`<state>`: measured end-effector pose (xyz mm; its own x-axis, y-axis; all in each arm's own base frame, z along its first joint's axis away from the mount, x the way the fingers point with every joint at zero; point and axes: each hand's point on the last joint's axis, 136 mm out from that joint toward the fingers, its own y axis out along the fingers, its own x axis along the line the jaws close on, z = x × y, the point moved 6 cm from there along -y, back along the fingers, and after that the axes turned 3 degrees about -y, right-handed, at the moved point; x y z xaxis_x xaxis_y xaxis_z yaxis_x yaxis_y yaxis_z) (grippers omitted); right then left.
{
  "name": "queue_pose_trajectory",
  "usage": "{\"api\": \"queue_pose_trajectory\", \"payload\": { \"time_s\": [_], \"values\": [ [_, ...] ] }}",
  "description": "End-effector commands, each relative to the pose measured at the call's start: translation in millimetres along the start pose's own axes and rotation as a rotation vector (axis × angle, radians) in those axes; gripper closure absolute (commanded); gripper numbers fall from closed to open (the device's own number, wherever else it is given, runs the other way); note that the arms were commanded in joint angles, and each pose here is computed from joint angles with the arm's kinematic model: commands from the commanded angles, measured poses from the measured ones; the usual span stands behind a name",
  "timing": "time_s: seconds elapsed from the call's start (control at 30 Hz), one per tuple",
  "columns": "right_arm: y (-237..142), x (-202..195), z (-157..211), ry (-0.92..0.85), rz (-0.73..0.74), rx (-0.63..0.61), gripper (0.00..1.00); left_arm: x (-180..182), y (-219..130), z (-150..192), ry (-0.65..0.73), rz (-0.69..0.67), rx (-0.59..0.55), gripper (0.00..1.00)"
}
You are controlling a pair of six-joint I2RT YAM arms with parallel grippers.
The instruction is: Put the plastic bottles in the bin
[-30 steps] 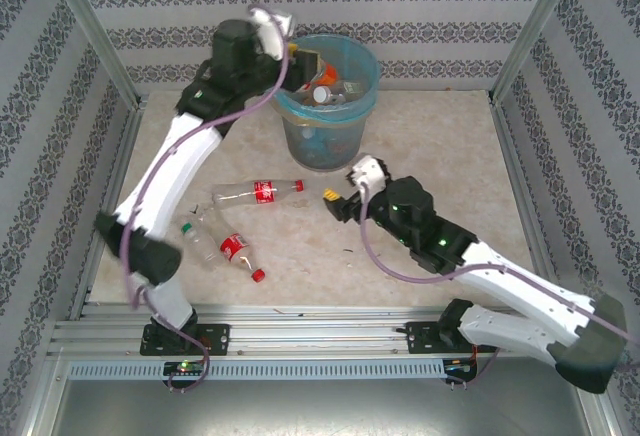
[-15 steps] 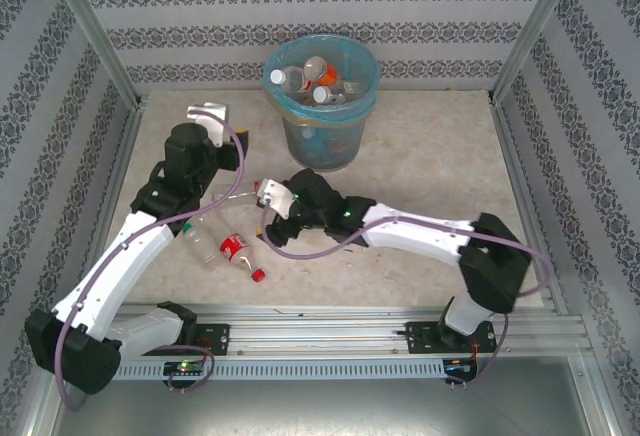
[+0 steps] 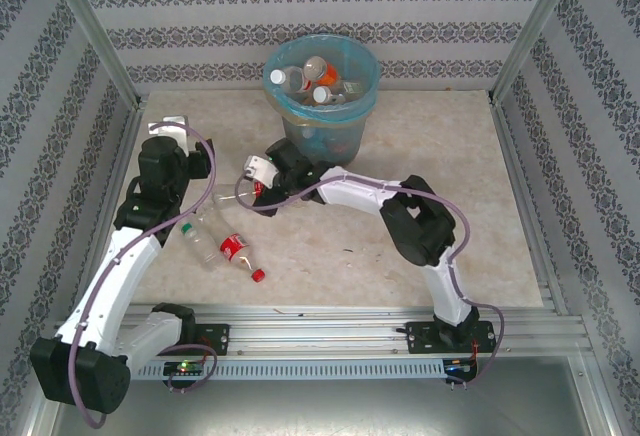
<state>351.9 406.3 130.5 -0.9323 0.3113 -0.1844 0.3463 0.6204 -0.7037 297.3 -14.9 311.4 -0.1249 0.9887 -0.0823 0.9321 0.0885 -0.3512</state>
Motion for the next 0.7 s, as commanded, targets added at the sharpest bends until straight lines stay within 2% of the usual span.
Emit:
{"api": "queue_pose_trajectory", "payload": {
  "time_s": [0.0,0.2,0.5,0.67],
  "values": [
    [10,8,5,-0.026,-0.098,0.087,0.04,0,0,-2,-0.046,0.043,-0.009,0.32],
    [21,19,19,-0.008,-0.166,0.144,0.10,3,-6,-4,-0.050,0.046,-0.030,0.32],
    [26,20,36,-0.002,-0.147,0.231,0.21,2,-6,-3,-0.060,0.070,-0.028,0.33],
    [23,19,39,0.001,-0.129,0.254,0.34,1,-8,-4,-0.064,0.076,-0.035,0.33]
  ]
}}
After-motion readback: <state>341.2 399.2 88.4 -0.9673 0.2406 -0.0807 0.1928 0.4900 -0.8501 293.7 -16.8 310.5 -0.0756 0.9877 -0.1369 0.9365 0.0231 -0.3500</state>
